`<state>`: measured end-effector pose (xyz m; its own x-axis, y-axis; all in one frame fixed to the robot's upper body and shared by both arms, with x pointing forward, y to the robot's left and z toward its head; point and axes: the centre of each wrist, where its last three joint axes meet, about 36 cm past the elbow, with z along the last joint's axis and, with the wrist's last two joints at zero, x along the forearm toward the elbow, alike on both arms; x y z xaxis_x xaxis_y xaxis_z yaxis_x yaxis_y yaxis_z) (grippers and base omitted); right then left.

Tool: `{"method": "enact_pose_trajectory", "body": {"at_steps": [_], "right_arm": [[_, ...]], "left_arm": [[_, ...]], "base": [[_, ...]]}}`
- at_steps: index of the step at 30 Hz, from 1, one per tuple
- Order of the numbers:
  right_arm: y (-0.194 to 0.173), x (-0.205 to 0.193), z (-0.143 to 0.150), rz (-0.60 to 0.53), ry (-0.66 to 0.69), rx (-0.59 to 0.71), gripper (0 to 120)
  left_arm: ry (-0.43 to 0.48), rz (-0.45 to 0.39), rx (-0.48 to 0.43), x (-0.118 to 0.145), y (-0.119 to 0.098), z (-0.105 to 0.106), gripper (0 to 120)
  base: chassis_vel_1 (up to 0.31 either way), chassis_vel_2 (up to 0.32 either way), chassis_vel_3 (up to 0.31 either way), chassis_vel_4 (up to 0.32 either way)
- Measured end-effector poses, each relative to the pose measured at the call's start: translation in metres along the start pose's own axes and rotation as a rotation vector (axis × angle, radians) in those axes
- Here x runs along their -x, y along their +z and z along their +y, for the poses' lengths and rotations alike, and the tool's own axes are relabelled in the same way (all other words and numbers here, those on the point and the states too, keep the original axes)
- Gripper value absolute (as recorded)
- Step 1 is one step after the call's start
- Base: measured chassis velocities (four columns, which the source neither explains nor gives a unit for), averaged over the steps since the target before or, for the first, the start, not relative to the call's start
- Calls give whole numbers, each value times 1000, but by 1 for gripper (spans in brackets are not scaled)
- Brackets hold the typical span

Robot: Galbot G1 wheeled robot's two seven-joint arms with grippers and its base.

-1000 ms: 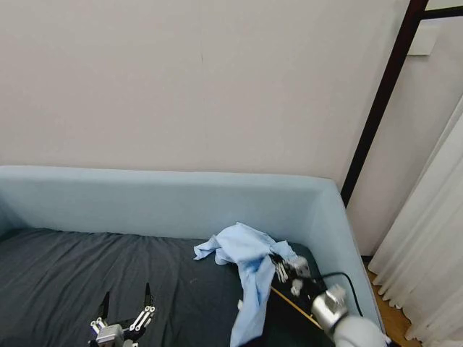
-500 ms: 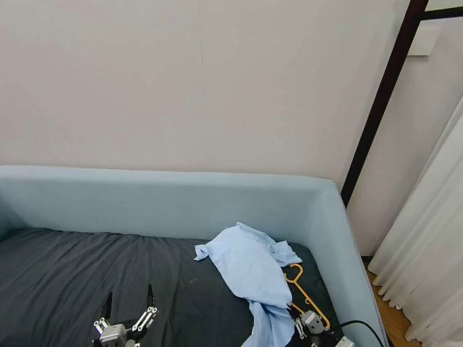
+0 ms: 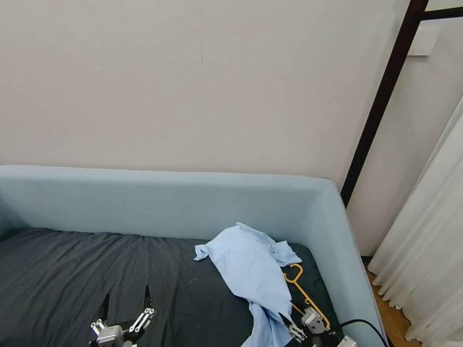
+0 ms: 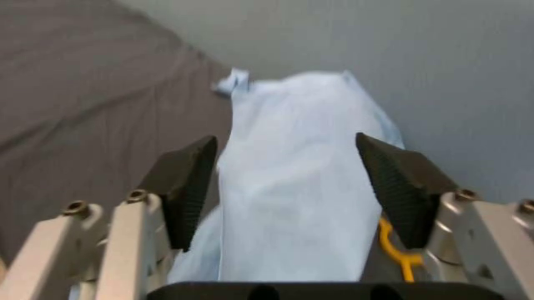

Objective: Pick up the clothes from the sofa and hang them on the clothes hanger.

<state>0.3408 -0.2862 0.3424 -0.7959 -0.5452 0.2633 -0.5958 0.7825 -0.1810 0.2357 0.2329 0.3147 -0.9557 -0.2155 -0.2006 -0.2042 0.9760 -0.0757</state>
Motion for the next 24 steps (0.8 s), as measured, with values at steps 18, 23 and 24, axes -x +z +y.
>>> {"method": "enact_pose_trajectory", "body": {"at_steps": [18, 23, 24], "right_arm": [[21, 195, -63, -2, 138, 147, 100], [25, 226, -84, 129, 159, 225, 100], [25, 230, -85, 165, 162, 251, 100]], "left_arm": [[-5, 28, 35, -2, 3, 6, 100], [-21, 29, 46, -3, 2, 11, 100], [-25, 29, 47, -3, 2, 11, 100]], "base": [[0, 0, 0, 0], [0, 0, 0, 0], [0, 0, 0, 0]]}}
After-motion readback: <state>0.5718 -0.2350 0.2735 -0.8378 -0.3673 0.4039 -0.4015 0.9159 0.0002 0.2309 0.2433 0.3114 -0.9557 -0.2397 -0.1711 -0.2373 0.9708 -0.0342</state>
